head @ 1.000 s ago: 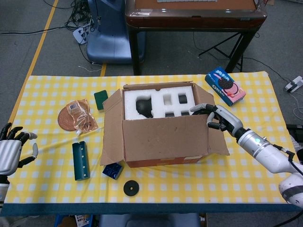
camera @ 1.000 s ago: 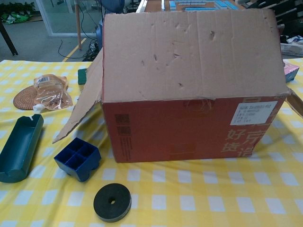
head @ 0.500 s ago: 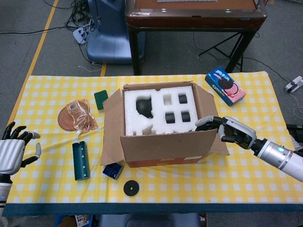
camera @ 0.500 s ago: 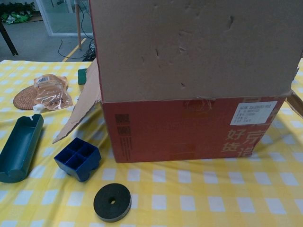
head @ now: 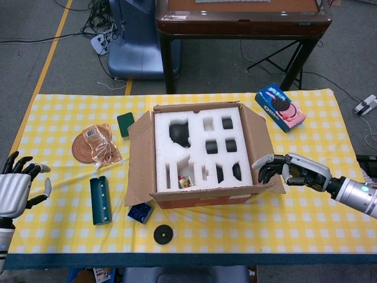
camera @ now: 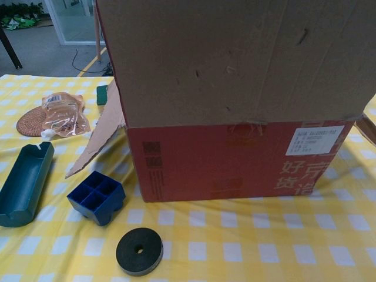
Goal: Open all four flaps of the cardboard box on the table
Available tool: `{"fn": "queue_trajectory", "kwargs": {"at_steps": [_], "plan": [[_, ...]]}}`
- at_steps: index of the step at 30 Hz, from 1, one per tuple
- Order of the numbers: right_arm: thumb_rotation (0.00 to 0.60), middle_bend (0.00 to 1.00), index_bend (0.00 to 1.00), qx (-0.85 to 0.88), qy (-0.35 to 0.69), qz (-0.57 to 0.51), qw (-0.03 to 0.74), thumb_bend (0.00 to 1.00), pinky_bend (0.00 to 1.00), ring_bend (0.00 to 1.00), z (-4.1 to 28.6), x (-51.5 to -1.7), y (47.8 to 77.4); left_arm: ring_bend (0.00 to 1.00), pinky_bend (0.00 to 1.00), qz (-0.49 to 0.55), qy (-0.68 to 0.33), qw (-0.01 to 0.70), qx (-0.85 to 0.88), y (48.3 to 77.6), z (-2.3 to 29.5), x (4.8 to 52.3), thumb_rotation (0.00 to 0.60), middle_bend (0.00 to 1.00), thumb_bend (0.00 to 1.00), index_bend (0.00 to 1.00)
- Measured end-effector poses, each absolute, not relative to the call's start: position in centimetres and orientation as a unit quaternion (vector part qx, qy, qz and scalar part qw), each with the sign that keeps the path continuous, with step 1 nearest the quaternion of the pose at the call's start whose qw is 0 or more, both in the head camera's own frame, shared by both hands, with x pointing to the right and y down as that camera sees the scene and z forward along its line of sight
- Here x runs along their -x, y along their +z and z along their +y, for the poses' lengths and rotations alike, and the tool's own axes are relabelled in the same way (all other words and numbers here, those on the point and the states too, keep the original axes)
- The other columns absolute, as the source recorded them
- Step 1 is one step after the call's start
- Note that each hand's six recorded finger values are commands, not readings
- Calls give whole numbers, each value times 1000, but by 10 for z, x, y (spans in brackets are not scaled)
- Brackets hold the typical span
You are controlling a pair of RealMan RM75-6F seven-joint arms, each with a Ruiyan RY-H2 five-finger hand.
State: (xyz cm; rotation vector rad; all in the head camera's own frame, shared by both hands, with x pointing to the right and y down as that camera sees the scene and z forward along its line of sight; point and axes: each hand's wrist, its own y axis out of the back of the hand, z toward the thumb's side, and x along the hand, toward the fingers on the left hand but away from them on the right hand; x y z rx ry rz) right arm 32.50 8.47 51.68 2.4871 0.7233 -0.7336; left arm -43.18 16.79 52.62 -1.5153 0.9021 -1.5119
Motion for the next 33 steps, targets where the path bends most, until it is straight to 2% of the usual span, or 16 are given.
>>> {"fn": "queue_trajectory", "kwargs": {"at_steps": [9, 22, 26, 30, 33], "plan": [[600, 489, 313, -904, -275, 237, 228, 1000, 337, 418, 91, -313, 524, 176, 0, 359, -599, 392, 599, 527, 170, 436, 224, 392, 561, 466], [600, 503, 318, -905, -287, 213, 231, 1000, 337, 426, 99, -301, 529, 176, 0, 363, -598, 388, 600, 526, 172, 441, 224, 392, 561, 466], [600, 457, 319, -903, -287, 228, 224, 1000, 337, 417, 95, -303, 528, 176, 0, 363, -598, 388, 600, 526, 172, 442, 224, 392, 561, 466], [600, 379, 319, -902, -289, 247, 203, 998, 337, 342, 91, -306, 528, 176, 0, 364, -601, 385, 598, 528, 172, 444, 223, 392, 561, 466], [600, 333, 319, -903, -295, 260, 173, 922, 331, 303, 90, -309, 529, 176, 0, 364, -604, 383, 597, 530, 172, 447, 223, 392, 561, 464]]}}
